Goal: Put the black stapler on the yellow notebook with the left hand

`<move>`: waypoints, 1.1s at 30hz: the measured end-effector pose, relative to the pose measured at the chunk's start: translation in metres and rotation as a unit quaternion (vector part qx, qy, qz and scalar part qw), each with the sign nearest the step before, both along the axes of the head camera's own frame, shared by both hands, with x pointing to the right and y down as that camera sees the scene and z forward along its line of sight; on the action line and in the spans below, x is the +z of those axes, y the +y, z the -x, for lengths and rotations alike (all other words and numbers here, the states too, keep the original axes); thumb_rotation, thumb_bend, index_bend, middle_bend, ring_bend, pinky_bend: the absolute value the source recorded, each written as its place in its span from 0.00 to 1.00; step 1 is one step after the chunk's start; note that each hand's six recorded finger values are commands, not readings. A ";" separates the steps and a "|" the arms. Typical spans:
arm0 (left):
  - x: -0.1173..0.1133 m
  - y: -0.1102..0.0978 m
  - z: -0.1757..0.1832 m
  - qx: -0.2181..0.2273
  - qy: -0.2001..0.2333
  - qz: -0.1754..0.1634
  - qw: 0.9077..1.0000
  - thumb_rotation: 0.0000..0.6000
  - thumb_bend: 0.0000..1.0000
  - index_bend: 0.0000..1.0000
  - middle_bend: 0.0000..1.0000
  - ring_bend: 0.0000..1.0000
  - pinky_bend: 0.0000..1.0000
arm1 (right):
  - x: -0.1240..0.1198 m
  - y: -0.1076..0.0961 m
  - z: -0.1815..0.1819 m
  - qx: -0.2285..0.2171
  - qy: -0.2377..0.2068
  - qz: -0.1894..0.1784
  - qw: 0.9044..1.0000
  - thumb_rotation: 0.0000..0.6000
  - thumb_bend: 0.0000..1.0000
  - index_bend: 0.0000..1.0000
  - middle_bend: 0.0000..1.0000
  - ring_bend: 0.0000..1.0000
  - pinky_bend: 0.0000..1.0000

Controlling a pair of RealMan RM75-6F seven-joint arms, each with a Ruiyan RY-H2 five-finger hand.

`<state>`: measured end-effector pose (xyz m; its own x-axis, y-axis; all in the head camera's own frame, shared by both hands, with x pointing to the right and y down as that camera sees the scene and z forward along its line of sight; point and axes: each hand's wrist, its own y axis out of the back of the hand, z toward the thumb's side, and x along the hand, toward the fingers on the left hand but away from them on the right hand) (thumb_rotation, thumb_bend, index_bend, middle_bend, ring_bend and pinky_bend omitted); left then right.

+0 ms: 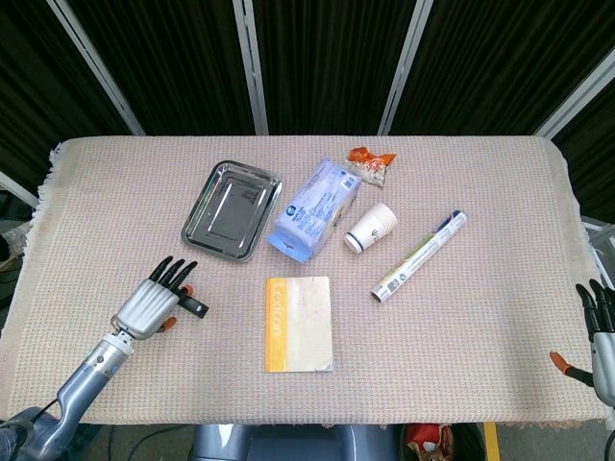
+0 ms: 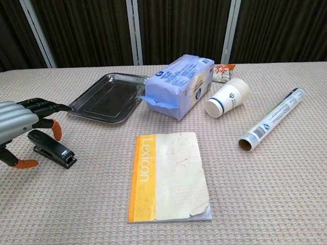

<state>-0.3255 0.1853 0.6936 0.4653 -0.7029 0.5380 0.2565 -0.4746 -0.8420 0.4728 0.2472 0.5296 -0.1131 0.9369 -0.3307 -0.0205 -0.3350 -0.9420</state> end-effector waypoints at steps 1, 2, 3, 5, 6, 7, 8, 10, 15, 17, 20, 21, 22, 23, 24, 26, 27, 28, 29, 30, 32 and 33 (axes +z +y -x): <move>0.002 -0.001 -0.001 0.001 -0.001 0.001 1.000 1.00 0.22 0.35 0.00 0.00 0.00 | 0.000 0.000 0.000 0.000 0.001 0.001 1.000 1.00 0.06 0.00 0.00 0.00 0.00; 0.004 -0.001 -0.001 0.001 -0.002 0.002 1.000 1.00 0.23 0.36 0.00 0.00 0.00 | 0.001 0.000 0.000 0.000 0.000 0.002 1.000 1.00 0.05 0.00 0.00 0.00 0.00; 0.006 -0.001 -0.002 0.002 -0.002 0.003 1.000 1.00 0.24 0.36 0.00 0.00 0.00 | 0.002 0.000 0.000 0.000 0.000 0.003 1.000 1.00 0.05 0.00 0.00 0.00 0.00; 0.010 -0.003 -0.005 0.004 -0.002 0.006 1.000 1.00 0.29 0.38 0.00 0.00 0.00 | 0.003 0.000 0.000 0.001 0.002 0.005 1.000 1.00 0.05 0.00 0.00 0.00 0.00; 0.011 -0.003 -0.006 0.005 -0.002 0.006 1.000 1.00 0.33 0.39 0.00 0.00 0.00 | 0.003 0.000 -0.001 0.002 0.003 0.006 1.000 1.00 0.05 0.00 0.00 0.00 0.00; 0.013 -0.004 -0.007 0.005 -0.003 0.006 1.000 1.00 0.36 0.41 0.00 0.00 0.00 | 0.004 0.000 -0.001 0.003 0.004 0.006 1.000 1.00 0.06 0.00 0.00 0.00 0.00; 0.014 -0.005 -0.007 0.005 -0.003 0.006 1.000 1.00 0.38 0.42 0.00 0.00 0.00 | 0.004 -0.001 -0.002 0.005 0.005 0.007 1.000 1.00 0.06 0.00 0.00 0.00 0.00; 0.017 -0.006 -0.009 0.006 -0.005 0.007 1.000 1.00 0.43 0.47 0.00 0.00 0.00 | 0.005 -0.001 -0.004 0.007 0.007 0.008 1.000 1.00 0.06 0.00 0.00 0.00 0.00; 0.022 -0.006 -0.014 0.012 -0.007 0.008 1.000 1.00 0.48 0.54 0.00 0.00 0.00 | 0.006 -0.001 -0.003 0.005 0.011 0.010 1.000 1.00 0.06 0.00 0.00 0.00 0.00; 0.024 -0.006 -0.017 0.014 -0.005 0.008 1.000 1.00 0.48 0.57 0.00 0.00 0.00 | 0.006 -0.001 -0.002 0.005 0.011 0.010 1.000 1.00 0.06 0.00 0.00 0.00 0.00; 0.024 -0.006 -0.020 0.017 -0.003 0.008 1.000 1.00 0.48 0.60 0.00 0.00 0.00 | 0.007 -0.001 -0.003 0.007 0.012 0.010 1.000 1.00 0.06 0.00 0.00 0.00 0.00; 0.024 -0.006 -0.020 0.018 -0.003 0.007 1.000 1.00 0.48 0.62 0.00 0.00 0.00 | 0.007 -0.001 -0.003 0.007 0.012 0.010 1.000 1.00 0.05 0.00 0.00 0.00 0.00; 0.022 -0.006 -0.020 0.018 -0.001 0.006 1.000 1.00 0.48 0.63 0.00 0.00 0.00 | 0.008 -0.001 -0.003 0.007 0.012 0.011 1.000 1.00 0.05 0.00 0.00 0.00 0.00; 0.021 -0.006 -0.020 0.019 0.001 0.005 1.000 1.00 0.49 0.64 0.00 0.00 0.00 | 0.008 -0.001 -0.003 0.007 0.012 0.012 1.000 1.00 0.06 0.00 0.00 0.00 0.00; 0.020 -0.007 -0.020 0.019 0.003 0.003 1.000 1.00 0.49 0.66 0.00 0.00 0.00 | 0.009 -0.002 -0.003 0.006 0.012 0.012 1.000 1.00 0.06 0.00 0.00 0.00 0.00; 0.015 -0.008 -0.021 0.019 0.009 -0.002 1.000 1.00 0.50 0.69 0.00 0.00 0.00 | 0.008 -0.002 -0.003 0.006 0.011 0.012 1.000 1.00 0.05 0.00 0.00 0.00 0.00; 0.013 -0.009 -0.022 0.019 0.013 -0.006 1.000 1.00 0.50 0.71 0.00 0.00 0.00 | 0.008 -0.002 -0.003 0.007 0.011 0.012 1.000 1.00 0.06 0.00 0.00 0.00 0.00; 0.009 -0.010 -0.023 0.020 0.018 -0.011 1.000 1.00 0.50 0.72 0.00 0.00 0.00 | 0.008 -0.002 -0.003 0.007 0.010 0.012 1.000 1.00 0.05 0.00 0.00 0.00 0.00; 0.006 -0.010 -0.024 0.020 0.022 -0.015 0.999 1.00 0.50 0.72 0.00 0.00 0.00 | 0.007 -0.001 -0.003 0.008 0.010 0.011 1.000 1.00 0.05 0.00 0.00 0.00 0.00; 0.003 -0.011 -0.024 0.020 0.026 -0.019 0.999 1.00 0.51 0.73 0.00 0.00 0.00 | 0.006 -0.001 -0.003 0.008 0.009 0.011 1.000 1.00 0.05 0.00 0.00 0.00 0.00; -0.005 -0.013 -0.027 0.020 0.039 -0.028 0.999 1.00 0.52 0.74 0.00 0.00 0.00 | 0.006 -0.001 -0.003 0.008 0.008 0.010 1.000 1.00 0.05 0.00 0.00 0.00 0.00; -0.008 -0.014 -0.029 0.020 0.044 -0.030 0.998 1.00 0.53 0.74 0.00 0.00 0.00 | 0.006 -0.001 -0.003 0.007 0.007 0.011 1.000 1.00 0.05 0.00 0.00 0.00 0.00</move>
